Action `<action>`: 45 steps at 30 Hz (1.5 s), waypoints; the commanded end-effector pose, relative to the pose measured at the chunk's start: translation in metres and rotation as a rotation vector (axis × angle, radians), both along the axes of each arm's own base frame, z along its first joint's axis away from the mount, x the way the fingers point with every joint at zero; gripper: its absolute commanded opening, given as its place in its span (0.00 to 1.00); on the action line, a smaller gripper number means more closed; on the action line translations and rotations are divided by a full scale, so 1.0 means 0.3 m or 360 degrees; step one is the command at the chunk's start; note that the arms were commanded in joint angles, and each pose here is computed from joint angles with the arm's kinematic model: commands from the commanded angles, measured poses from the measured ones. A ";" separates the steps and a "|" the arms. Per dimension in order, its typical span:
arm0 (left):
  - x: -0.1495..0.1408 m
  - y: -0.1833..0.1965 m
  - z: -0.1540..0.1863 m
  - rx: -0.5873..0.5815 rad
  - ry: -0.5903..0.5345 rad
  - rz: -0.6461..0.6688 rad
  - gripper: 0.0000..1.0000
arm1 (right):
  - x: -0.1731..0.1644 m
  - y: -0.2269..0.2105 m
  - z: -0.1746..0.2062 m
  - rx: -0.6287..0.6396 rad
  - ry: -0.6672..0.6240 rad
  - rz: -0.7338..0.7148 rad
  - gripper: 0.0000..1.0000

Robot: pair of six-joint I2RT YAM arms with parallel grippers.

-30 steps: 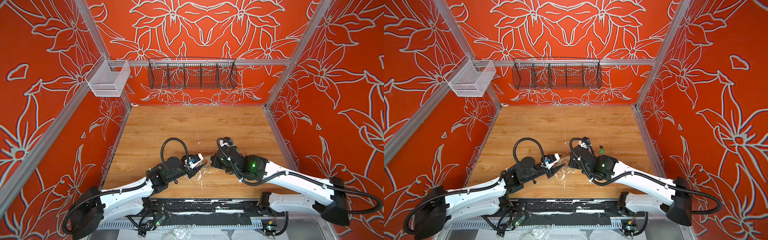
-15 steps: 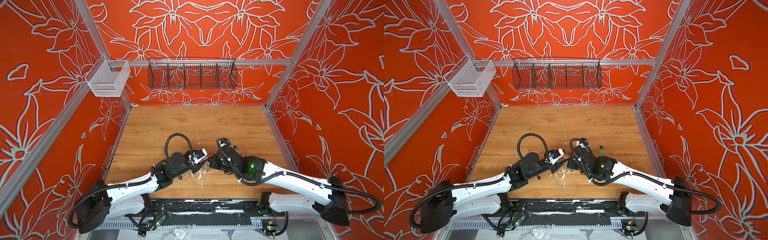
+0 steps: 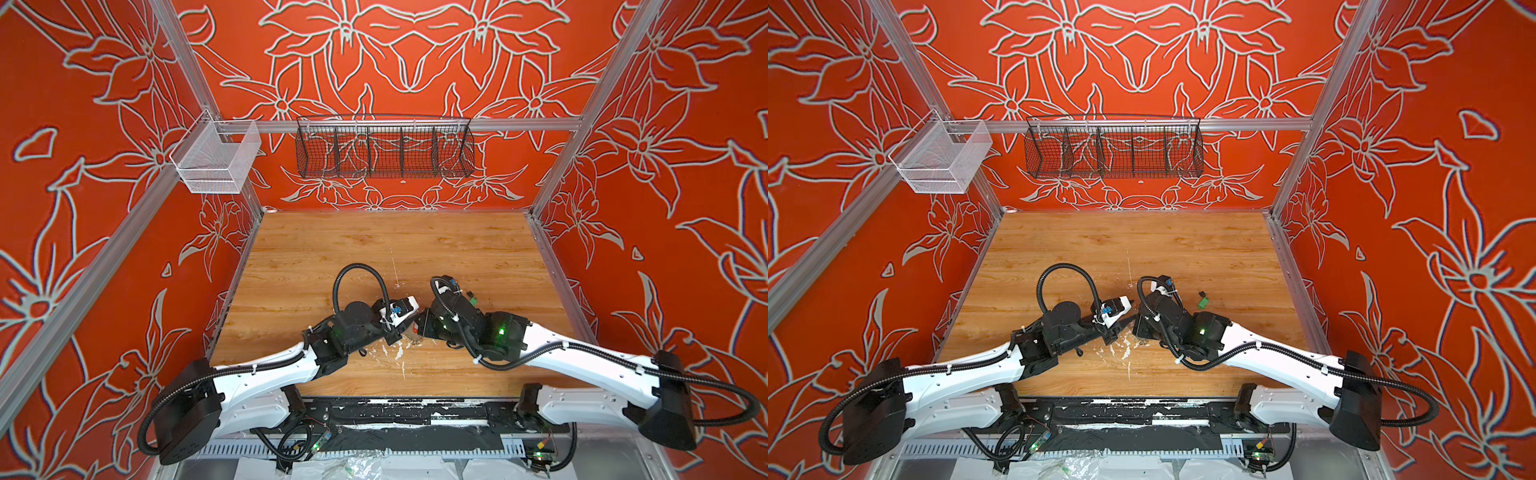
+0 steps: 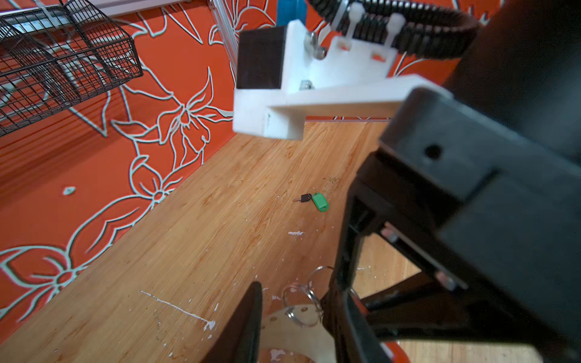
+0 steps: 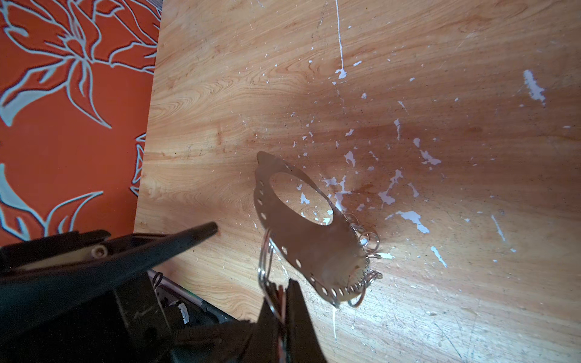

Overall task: Attach keys to a key ring
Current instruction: Insert the key into the keyring.

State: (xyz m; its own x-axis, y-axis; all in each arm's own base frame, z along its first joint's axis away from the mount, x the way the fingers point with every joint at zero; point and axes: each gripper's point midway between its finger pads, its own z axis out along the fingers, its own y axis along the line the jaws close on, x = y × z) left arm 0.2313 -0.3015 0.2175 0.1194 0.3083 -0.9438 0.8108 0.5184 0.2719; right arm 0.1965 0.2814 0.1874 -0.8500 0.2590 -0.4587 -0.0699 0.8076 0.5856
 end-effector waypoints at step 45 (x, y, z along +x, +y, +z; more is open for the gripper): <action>-0.042 0.057 -0.054 0.0114 0.0038 -0.0181 0.00 | -0.050 0.084 0.098 0.0168 -0.0164 0.0319 0.00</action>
